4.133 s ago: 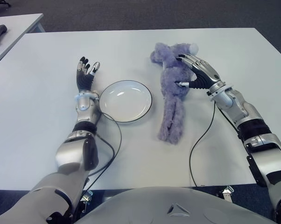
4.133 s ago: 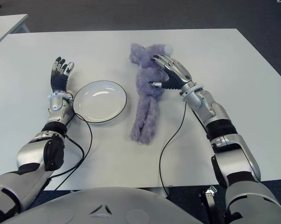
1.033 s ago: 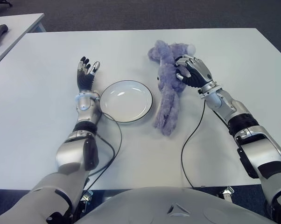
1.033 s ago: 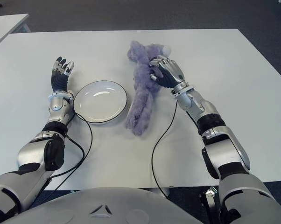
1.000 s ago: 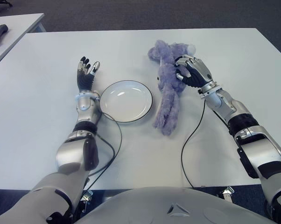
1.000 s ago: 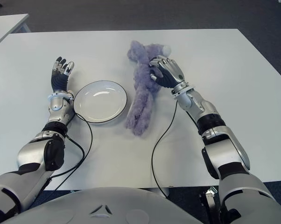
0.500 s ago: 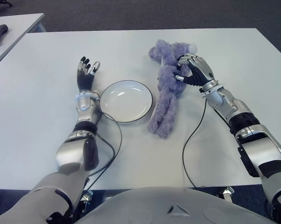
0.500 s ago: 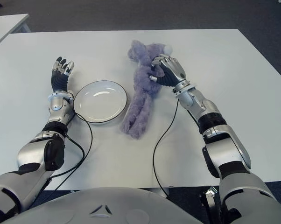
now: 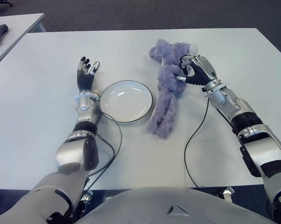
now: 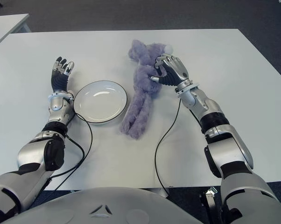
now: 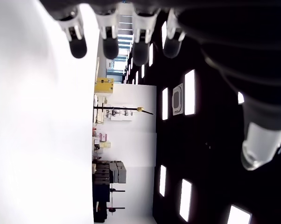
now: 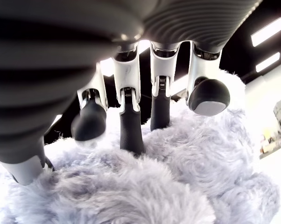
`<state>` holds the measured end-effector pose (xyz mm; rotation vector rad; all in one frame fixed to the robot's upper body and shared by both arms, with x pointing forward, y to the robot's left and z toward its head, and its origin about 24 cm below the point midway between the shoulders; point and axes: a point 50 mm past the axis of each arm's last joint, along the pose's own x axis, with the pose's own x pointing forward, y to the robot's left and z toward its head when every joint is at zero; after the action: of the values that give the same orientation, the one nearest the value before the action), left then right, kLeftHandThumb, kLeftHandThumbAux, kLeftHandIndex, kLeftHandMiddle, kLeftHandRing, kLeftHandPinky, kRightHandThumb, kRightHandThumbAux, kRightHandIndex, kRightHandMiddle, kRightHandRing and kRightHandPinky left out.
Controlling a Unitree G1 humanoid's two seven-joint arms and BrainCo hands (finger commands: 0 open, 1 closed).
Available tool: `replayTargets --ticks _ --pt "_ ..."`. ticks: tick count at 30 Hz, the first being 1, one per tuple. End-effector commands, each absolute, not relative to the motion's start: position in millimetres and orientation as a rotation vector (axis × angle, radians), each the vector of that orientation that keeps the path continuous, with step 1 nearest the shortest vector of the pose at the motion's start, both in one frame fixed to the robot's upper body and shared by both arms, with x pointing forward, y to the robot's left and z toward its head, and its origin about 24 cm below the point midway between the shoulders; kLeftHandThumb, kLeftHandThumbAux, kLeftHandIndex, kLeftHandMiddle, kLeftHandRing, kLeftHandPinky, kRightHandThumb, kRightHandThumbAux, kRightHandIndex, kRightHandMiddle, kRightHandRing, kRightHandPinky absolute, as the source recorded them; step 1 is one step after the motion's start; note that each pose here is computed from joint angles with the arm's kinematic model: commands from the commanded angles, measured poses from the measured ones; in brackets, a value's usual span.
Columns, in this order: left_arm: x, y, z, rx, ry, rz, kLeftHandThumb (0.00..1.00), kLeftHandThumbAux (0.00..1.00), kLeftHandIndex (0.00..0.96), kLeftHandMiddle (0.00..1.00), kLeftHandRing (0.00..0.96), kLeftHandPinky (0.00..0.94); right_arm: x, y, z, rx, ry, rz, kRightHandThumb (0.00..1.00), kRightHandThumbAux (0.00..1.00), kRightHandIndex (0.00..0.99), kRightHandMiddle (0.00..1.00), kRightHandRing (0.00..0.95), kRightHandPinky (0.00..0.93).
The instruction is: Put the doll into the plate.
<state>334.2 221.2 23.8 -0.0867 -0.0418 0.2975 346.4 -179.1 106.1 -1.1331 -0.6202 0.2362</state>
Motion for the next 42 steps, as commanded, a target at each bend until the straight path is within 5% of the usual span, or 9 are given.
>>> replayTargets --ticks 1,3,7,20,23,27,42 --pt "235.8 195.4 -93.7 -0.201 0.439 0.381 0.0 0.561 0.038 0.102 0.049 0.0 344.3 -182.9 96.9 -1.183 -0.591 0.268 0.319 0.622 0.511 0.625 0.598 0.571" --pt "235.6 195.6 -93.8 -0.203 0.439 0.379 0.0 0.563 0.037 0.101 0.048 0.0 344.4 -183.5 97.2 -1.185 -0.587 0.259 0.272 0.539 0.295 0.351 0.387 0.425" --pt "235.4 195.7 -93.8 -0.201 0.438 0.378 0.0 0.564 0.036 0.099 0.049 0.0 344.1 -183.2 97.6 -1.201 -0.587 0.259 0.225 0.474 0.204 0.233 0.297 0.358" --pt "235.9 195.6 -93.8 -0.211 0.44 0.387 0.0 0.573 0.039 0.101 0.051 0.0 344.3 -180.9 100.3 -1.249 -0.602 0.278 0.246 0.435 0.117 0.156 0.207 0.246" --pt "236.2 195.7 -93.6 -0.216 0.439 0.392 0.0 0.572 0.041 0.102 0.052 0.0 344.4 -181.5 100.4 -1.262 -0.591 0.287 0.252 0.427 0.078 0.105 0.118 0.093" --pt "236.1 195.6 -93.5 -0.216 0.436 0.39 0.0 0.572 0.042 0.102 0.054 0.0 344.6 -182.2 99.6 -1.273 -0.58 0.293 0.248 0.431 0.042 0.051 0.048 0.011" --pt "236.4 196.2 -93.3 -0.202 0.439 0.377 0.0 0.565 0.038 0.098 0.045 0.0 343.9 -182.4 98.5 -1.294 -0.591 0.304 0.251 0.441 0.0 0.0 0.0 0.0"
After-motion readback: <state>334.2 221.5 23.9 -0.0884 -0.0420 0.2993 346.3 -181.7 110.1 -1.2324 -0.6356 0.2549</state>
